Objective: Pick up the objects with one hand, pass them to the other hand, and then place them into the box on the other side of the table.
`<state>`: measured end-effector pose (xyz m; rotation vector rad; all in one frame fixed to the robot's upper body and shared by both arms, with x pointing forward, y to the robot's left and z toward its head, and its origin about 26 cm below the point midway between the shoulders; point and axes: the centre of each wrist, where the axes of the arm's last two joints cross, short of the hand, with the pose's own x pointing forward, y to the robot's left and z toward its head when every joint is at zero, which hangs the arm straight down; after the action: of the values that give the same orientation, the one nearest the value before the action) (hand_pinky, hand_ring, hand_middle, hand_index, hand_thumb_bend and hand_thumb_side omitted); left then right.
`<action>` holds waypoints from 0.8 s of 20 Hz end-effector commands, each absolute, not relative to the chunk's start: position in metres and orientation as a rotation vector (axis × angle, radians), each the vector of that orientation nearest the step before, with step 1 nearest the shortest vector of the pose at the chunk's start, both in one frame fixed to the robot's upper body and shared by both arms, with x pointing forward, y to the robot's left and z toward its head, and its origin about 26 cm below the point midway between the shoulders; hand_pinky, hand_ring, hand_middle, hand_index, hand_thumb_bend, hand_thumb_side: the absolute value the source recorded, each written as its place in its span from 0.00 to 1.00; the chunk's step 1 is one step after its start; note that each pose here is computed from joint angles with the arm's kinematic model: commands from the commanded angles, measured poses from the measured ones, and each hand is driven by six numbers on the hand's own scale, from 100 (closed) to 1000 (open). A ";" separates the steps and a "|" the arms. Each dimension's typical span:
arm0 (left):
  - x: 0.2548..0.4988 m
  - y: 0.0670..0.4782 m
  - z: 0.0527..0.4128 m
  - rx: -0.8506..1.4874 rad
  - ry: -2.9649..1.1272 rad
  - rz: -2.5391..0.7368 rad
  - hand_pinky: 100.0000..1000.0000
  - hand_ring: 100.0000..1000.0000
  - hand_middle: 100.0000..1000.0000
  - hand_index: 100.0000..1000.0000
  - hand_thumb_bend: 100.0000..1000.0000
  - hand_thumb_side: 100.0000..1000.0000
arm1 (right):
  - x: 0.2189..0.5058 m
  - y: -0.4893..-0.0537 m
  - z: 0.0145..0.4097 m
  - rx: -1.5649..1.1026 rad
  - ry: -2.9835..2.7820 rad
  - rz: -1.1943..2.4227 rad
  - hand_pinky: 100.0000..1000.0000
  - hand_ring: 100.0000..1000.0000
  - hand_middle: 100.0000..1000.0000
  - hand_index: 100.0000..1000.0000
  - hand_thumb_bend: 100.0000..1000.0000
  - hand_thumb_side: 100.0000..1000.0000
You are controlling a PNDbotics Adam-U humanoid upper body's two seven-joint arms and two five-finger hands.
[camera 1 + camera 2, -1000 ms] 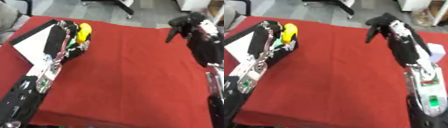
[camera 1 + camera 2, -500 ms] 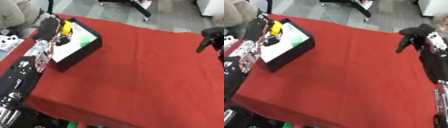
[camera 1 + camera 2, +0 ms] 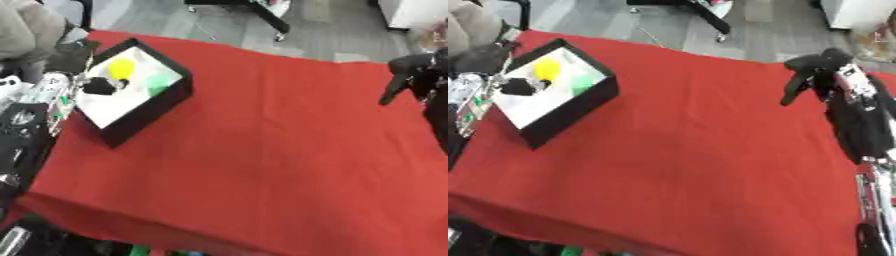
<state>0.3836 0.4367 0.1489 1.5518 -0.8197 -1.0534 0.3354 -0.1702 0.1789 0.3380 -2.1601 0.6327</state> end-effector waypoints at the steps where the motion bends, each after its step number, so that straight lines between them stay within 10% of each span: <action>1: 0.378 0.434 0.200 1.678 -0.905 -1.009 0.85 0.77 0.80 0.94 1.00 0.83 | 0.337 -0.174 0.186 0.307 -2.183 0.648 1.00 0.41 0.40 0.67 0.00 0.97; 11: 0.321 0.324 0.241 1.199 -2.139 -0.773 0.70 0.61 0.64 0.83 0.75 0.61 | 0.391 -0.234 0.181 -0.049 -2.096 0.663 1.00 0.41 0.46 0.71 0.00 0.99; 16: 0.301 0.287 0.228 0.826 -2.352 -0.715 0.67 0.59 0.61 0.82 0.69 0.67 | 0.428 -0.284 0.186 -0.498 -2.013 0.877 0.99 0.69 0.80 0.86 0.00 1.00</action>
<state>0.3063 0.2947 0.2197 0.8921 -2.2751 -0.7219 0.4230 -0.2622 0.1782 -0.3658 -2.0318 0.8210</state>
